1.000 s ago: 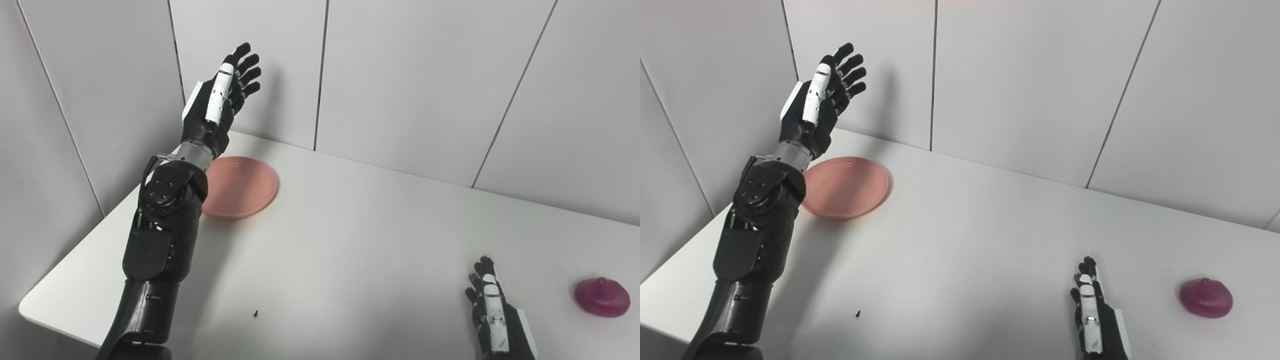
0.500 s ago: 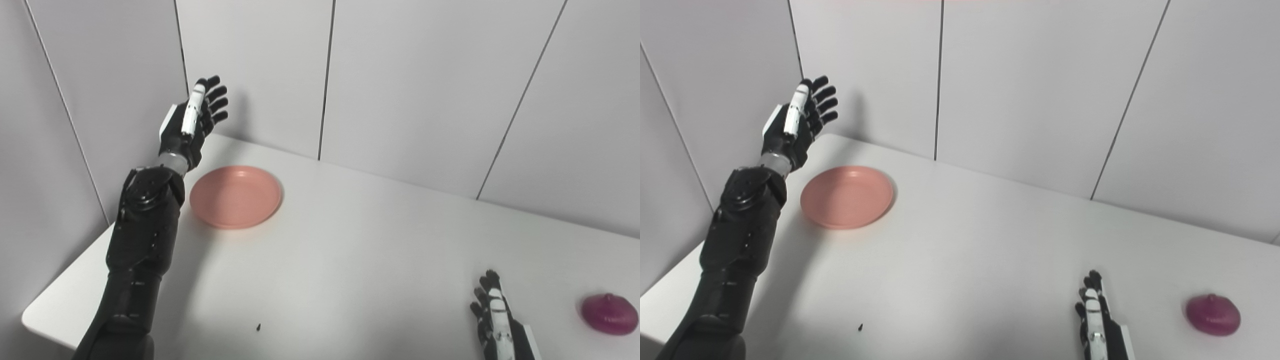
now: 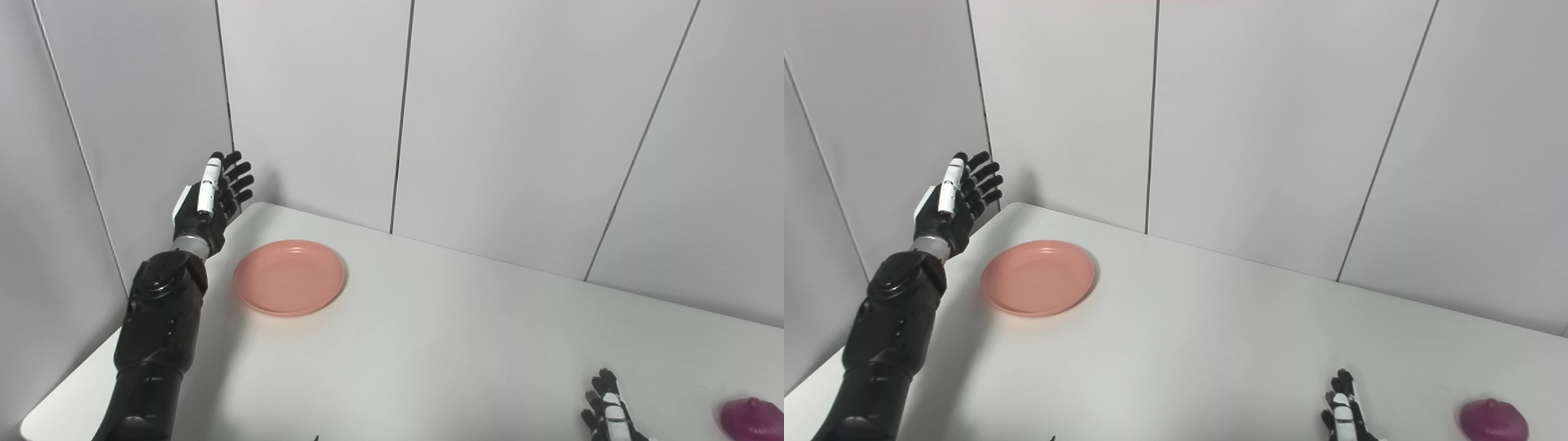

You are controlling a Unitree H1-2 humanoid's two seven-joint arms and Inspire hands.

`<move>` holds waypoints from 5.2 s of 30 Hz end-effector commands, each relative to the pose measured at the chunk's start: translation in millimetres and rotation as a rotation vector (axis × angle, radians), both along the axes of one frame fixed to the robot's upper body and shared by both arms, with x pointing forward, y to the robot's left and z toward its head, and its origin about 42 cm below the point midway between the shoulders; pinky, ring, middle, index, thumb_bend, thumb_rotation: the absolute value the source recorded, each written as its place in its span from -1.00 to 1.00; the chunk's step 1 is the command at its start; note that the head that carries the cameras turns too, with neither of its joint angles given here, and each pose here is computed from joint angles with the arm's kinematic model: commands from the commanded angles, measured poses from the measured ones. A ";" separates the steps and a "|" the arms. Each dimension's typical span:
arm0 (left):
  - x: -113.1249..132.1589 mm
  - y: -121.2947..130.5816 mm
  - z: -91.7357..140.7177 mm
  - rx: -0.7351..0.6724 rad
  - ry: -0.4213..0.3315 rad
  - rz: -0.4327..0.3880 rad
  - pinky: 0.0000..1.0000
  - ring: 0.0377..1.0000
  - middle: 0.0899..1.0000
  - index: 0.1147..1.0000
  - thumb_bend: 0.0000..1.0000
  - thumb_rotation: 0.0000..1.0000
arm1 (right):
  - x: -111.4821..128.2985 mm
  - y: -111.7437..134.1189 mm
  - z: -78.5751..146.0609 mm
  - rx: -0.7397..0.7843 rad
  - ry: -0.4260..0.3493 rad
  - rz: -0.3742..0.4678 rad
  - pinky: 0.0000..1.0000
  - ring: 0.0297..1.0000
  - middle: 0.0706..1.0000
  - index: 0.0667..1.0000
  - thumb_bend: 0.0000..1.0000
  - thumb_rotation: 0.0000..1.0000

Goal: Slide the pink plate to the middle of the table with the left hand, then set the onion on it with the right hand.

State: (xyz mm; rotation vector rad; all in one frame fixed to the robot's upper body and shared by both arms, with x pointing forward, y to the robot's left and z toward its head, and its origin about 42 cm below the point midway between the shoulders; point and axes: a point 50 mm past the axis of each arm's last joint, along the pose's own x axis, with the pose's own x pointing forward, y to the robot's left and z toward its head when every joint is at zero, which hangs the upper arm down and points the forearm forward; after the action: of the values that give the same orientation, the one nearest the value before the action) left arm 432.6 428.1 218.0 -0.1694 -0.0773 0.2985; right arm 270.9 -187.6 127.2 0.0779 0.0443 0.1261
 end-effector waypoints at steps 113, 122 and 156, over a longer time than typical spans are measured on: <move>9.8 -94.0 -92.0 -0.266 0.144 -0.325 0.88 0.85 0.85 0.79 -0.38 1.00 | 1.1 3.2 24.8 -0.006 -0.109 0.002 1.00 1.00 1.00 1.00 -0.89 1.00; -1.5 -138.9 -101.9 -0.330 0.119 -0.353 0.96 0.91 0.90 0.84 -0.36 1.00 | 1.6 3.9 23.5 0.002 -0.104 -0.003 1.00 1.00 1.00 1.00 -0.85 1.00; -55.6 -210.2 -118.7 -0.396 0.076 -0.384 0.83 0.82 0.83 0.80 -0.30 1.00 | 4.0 3.3 22.6 -0.015 -0.148 -0.036 1.00 0.98 1.00 1.00 -0.70 1.00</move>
State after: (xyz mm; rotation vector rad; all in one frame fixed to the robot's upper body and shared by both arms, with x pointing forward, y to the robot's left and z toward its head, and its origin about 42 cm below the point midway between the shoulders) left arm 383.2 223.7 106.8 -0.5574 0.0513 -0.0707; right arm 269.1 -187.4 132.6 0.0446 0.0086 0.0975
